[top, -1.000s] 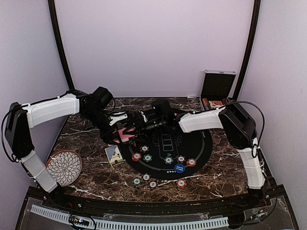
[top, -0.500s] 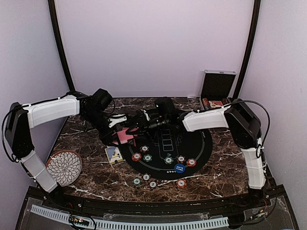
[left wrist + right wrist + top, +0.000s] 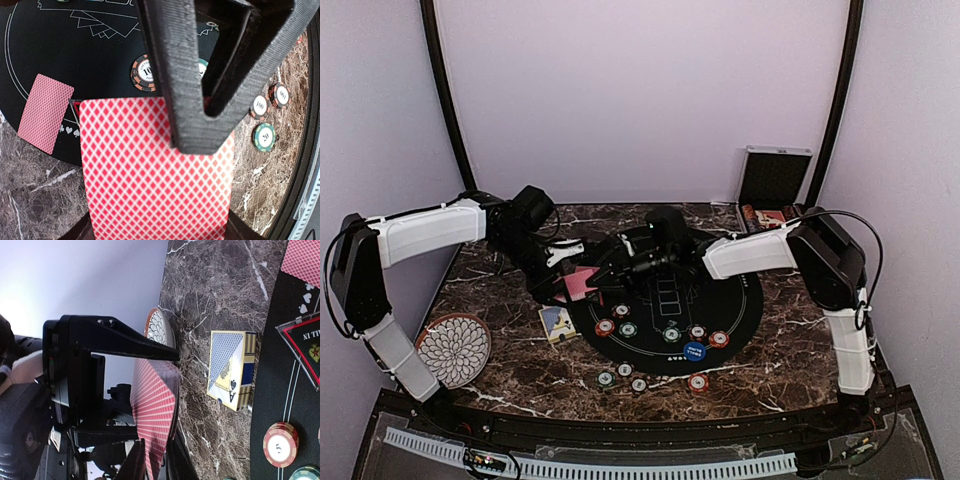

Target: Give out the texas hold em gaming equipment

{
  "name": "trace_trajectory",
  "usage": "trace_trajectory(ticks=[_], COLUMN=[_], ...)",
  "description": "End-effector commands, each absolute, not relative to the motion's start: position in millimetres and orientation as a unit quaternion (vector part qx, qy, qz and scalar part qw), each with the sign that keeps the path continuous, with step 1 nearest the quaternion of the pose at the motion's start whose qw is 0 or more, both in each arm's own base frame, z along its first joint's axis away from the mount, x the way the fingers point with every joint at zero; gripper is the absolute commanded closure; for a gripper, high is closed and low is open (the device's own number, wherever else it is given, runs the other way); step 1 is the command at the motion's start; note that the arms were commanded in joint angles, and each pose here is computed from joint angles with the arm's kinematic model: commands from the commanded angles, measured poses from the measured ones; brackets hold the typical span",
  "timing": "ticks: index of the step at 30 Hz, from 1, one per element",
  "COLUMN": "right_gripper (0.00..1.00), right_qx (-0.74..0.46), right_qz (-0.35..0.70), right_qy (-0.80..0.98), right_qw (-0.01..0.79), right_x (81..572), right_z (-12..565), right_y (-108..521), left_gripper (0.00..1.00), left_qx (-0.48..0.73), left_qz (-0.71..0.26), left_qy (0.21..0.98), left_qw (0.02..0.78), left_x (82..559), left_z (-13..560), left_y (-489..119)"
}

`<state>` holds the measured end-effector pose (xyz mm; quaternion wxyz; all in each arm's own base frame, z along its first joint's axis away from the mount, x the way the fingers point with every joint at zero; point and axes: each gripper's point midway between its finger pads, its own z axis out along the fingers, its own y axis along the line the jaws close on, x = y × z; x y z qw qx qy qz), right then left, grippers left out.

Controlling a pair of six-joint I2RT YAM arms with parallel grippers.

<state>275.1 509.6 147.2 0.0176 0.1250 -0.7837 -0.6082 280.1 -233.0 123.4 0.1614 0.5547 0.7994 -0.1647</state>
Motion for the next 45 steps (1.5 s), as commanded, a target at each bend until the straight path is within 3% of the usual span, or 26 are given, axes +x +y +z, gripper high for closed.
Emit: trace_trajectory(ticks=[1,12,27,45], right_gripper=[0.97,1.0,1.0,1.0], right_qx=[0.141,0.116,0.015,-0.009], right_qz=[-0.632,-0.617,-0.48,-0.402], right_qy=[-0.762,-0.778,-0.876,-0.913], right_qw=[0.0,-0.031,-0.044,-0.072], right_x=[274.7,290.4,276.4,299.0], right_z=[175.5,182.1,91.5,62.7], right_y=[507.4,457.4,299.2,264.3], left_gripper=[1.0,1.0,1.0,1.0], left_qx=[0.56,0.562,0.563,0.562], left_qz=[-0.166,-0.159,-0.166,-0.171], left_qy=[0.789,0.79,0.788,0.789], left_qw=[0.191,0.188,0.186,0.182], left_x=[279.3,278.1,275.7,272.9], left_z=[143.0,140.9,142.7,143.3], left_y=[-234.0,-230.8,-232.2,-232.1])
